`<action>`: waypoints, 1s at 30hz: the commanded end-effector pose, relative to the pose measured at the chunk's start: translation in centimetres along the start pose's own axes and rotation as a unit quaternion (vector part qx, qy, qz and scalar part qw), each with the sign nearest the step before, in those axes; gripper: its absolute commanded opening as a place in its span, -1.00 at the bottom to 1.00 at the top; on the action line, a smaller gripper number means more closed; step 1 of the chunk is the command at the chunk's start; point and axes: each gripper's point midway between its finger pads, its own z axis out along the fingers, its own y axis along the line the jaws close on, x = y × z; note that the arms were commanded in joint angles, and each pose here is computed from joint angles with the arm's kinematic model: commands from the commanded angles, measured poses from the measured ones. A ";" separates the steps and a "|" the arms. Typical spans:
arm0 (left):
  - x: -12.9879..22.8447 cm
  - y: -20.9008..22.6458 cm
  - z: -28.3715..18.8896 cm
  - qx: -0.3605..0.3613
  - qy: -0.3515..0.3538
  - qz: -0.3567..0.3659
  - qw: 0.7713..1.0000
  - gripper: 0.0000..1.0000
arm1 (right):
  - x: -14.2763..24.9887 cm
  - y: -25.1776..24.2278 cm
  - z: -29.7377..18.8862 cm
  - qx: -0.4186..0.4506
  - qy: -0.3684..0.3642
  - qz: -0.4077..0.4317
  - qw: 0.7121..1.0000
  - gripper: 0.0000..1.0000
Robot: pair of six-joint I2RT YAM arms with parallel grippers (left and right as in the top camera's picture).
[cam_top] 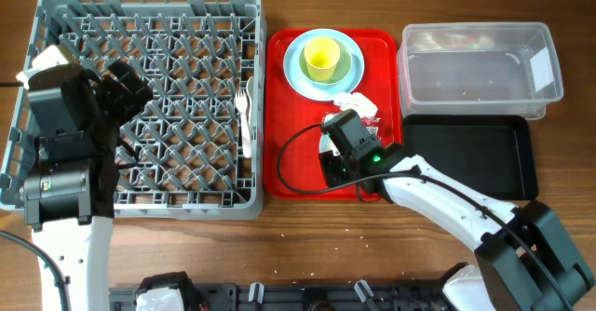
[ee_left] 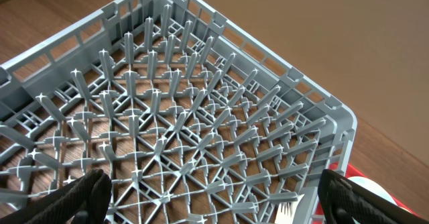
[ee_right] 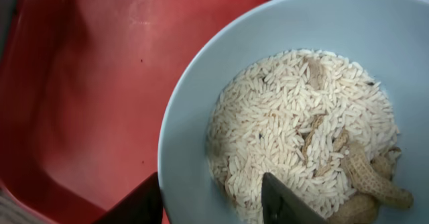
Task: Sort waste into correct bins and load items into the dishwasher rack
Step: 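Reach the right gripper to the rim of the rice bowl, then grip the light-blue rice bowl rim with the right gripper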
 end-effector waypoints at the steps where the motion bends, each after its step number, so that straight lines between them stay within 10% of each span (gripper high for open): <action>1: -0.3 0.2 -0.1 -0.003 -0.005 -0.003 1.000 1.00 | 1.7 0.9 0.3 -0.027 0.038 0.042 0.998 -0.24; 30: -0.3 0.2 -0.1 -0.003 -0.005 -0.003 1.000 1.00 | -0.4 1.9 -0.4 0.022 -0.035 0.057 0.998 -0.64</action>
